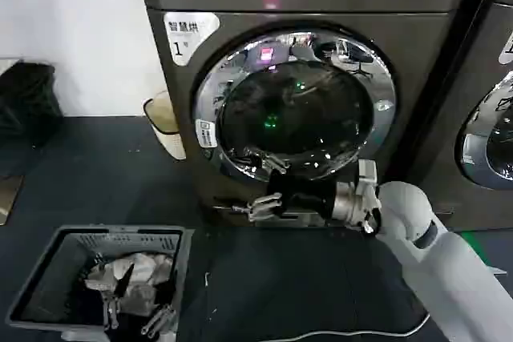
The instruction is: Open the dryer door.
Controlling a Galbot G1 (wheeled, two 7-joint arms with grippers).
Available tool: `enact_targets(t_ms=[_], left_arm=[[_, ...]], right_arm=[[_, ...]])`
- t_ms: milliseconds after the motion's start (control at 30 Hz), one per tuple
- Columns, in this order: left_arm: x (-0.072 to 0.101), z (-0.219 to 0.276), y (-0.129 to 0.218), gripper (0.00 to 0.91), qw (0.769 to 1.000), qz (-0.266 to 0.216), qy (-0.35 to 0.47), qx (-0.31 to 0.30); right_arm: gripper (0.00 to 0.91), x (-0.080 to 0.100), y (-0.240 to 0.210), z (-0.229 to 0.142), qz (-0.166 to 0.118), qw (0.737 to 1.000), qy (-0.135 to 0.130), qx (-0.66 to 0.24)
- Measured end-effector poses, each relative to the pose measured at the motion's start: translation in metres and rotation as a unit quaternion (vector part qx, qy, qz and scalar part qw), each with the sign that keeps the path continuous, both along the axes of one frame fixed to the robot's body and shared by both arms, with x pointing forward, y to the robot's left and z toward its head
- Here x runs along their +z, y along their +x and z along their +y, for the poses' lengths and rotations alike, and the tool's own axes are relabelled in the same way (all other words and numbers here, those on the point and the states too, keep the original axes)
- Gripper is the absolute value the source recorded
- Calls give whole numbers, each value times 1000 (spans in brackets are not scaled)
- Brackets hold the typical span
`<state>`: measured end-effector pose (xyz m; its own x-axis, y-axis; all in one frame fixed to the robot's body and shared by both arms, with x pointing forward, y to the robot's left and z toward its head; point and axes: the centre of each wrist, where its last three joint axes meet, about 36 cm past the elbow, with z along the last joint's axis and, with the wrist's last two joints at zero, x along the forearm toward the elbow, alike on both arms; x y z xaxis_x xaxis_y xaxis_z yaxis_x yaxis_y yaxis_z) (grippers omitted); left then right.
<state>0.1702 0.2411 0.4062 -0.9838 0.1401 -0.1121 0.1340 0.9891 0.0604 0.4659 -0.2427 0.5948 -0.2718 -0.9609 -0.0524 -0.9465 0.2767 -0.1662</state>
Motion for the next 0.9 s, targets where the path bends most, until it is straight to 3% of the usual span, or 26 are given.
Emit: enact_targets(t_ms=[367,600,733,900], left_arm=[[16,7,7,907,1000,4,3,10],[25,5,6,907,1000,26,0,17],[29,3,7,907,999,44,4,22],[37,2,8,907,999,34,-14,22]], right_arm=[[907,-23,54,1,-18,997,-7,-70],[907,-44,85,19,3,997,-18,-81],[907,-54,100,29,-5,996,-35,-87],[907,-62,115,38,5,996,-40,-86]])
